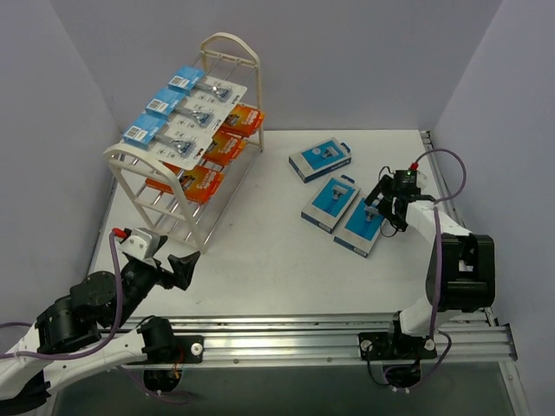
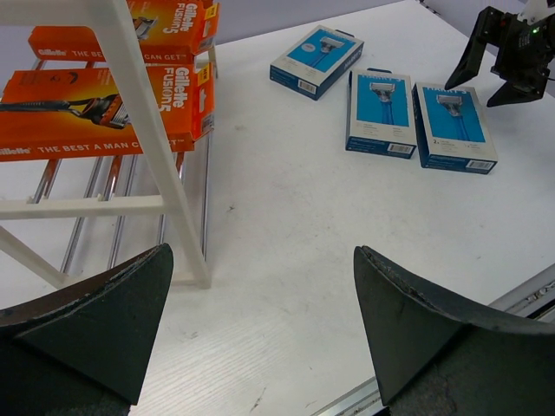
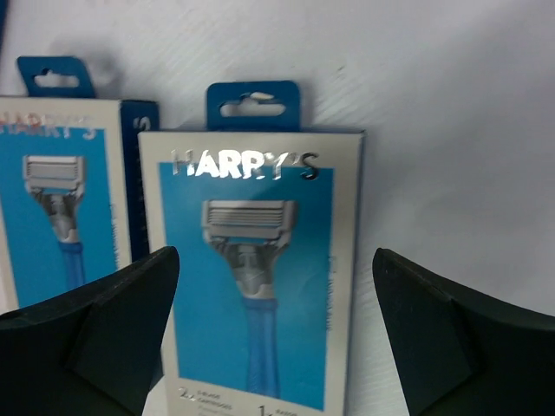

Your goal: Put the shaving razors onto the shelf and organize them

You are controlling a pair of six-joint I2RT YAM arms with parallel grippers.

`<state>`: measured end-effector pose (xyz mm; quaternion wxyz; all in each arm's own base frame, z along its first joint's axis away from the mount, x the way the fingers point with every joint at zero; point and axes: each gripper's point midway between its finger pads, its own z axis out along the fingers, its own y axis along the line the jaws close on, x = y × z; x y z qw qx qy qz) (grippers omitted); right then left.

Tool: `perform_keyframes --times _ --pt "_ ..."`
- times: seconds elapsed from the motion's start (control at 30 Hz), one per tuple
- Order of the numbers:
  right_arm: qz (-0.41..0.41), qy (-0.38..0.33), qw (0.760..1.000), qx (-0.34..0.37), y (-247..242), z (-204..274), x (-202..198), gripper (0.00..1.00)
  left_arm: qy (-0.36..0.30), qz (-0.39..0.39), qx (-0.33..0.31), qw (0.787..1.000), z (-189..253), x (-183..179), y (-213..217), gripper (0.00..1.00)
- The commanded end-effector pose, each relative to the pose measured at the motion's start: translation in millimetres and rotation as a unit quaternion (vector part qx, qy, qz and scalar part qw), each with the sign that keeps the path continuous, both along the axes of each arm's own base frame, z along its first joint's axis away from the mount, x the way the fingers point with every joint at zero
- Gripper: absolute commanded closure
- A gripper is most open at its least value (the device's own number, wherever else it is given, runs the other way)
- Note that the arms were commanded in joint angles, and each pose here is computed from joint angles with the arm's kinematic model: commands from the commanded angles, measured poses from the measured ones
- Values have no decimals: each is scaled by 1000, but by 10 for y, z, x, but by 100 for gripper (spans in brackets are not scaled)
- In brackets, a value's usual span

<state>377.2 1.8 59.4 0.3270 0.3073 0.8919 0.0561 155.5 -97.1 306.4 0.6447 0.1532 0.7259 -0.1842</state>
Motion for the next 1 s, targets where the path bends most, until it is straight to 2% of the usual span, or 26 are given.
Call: perform_keyframes --times 0.0,0.17,0.33,0.47,0.77,0.97 --pt "2 4 1000 -9 -153 2 -19 11 -2 5 0 1000 32 28 -19 6" --pt "-3 26 999 20 -198 -303 -133 11 0 8 4 1000 21 39 -19 6" --pt "31 44 995 79 88 -678 -294 14 0 10 4 1000 32 40 -6 6" --pt "52 52 994 84 298 -789 -401 15 0 10 3 1000 28 38 -7 6" --pt "133 51 986 88 1208 -750 -645 17 0 8 0 1000 42 31 1 6" --pt "193 26 970 147 1878 -603 -985 17 -2 10 -3 1000 50 30 20 6"
